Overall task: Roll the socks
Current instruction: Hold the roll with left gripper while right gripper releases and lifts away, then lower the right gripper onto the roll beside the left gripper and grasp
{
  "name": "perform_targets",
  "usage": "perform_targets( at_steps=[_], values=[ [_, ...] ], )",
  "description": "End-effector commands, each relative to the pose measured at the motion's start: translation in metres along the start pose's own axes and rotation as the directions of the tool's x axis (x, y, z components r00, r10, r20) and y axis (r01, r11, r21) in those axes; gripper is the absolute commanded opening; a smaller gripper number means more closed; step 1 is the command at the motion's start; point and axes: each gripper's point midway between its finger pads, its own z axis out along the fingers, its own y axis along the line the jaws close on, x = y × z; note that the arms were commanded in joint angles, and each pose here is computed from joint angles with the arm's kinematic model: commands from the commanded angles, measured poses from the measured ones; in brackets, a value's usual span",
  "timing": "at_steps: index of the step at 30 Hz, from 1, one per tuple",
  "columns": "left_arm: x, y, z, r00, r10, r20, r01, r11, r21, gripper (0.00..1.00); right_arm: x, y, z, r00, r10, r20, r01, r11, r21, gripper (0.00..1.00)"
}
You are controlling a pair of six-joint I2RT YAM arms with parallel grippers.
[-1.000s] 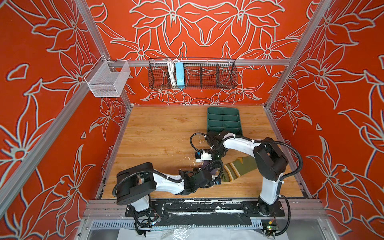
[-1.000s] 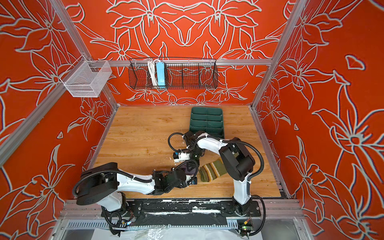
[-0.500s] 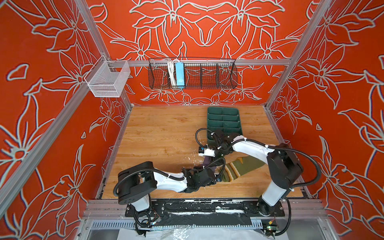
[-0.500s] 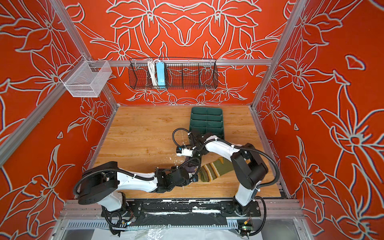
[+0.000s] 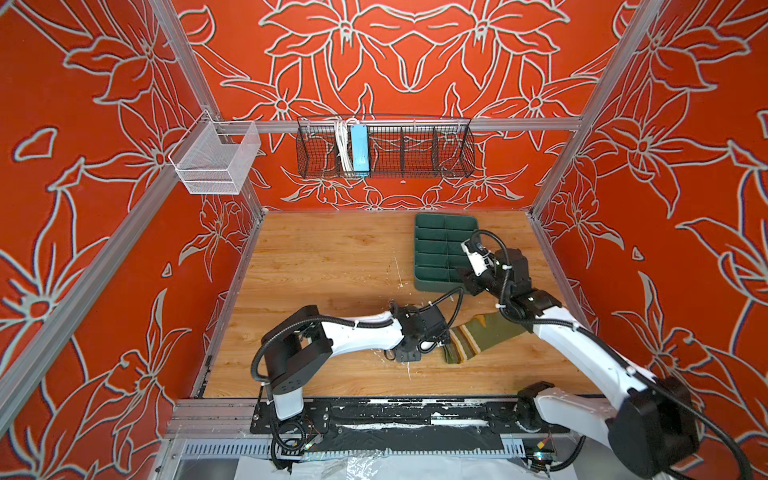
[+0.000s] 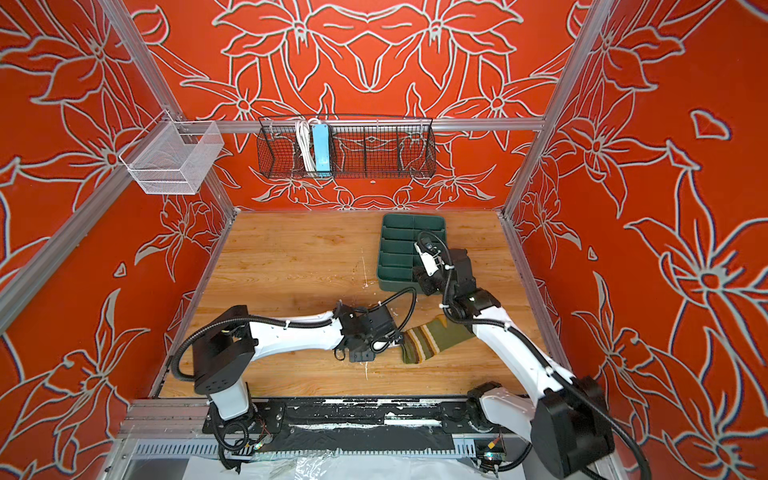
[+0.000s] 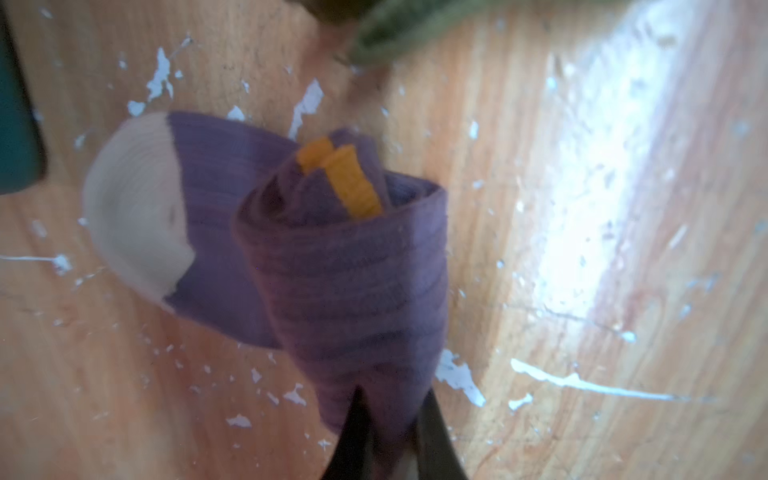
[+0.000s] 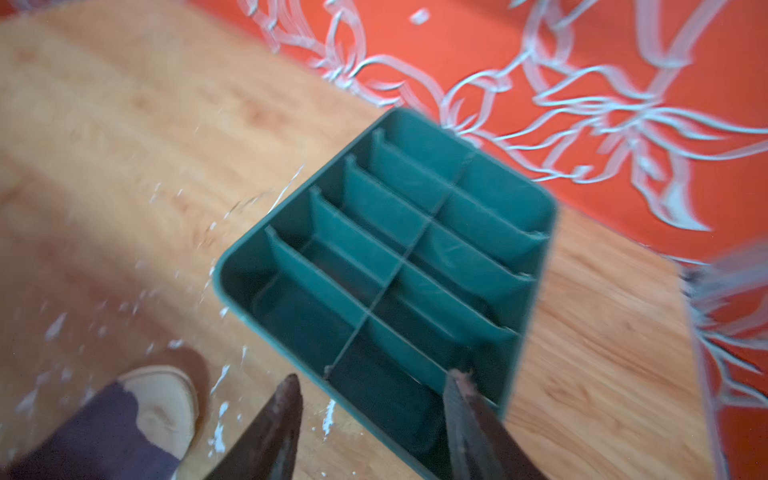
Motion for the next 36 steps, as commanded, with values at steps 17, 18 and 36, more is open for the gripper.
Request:
perform_targets(
  at_steps=[17, 18, 36],
  values=[
    [0.007, 0.001, 0.0, 0.957, -0.247, -0.15, 0.286, 0.742, 0.607, 0.07, 0.047, 0.119, -0.108, 0.896, -0.43, 0.111, 0.41, 0.706, -0.577, 0.51],
    [0.007, 0.003, 0.0, 0.956, -0.25, -0.154, 0.291, 0.728, 0.621, 0.07, 0.06, 0.129, -0.111, 0.865, -0.488, 0.116, 0.448, 0.648, -0.616, 0.52],
    [0.006, 0.016, 0.015, 0.935, -0.307, -0.177, 0.342, 0.656, 0.673, 0.07, 0.125, 0.204, -0.008, 0.501, -0.837, 0.221, 0.784, 0.33, -0.525, 0.59]
  ],
)
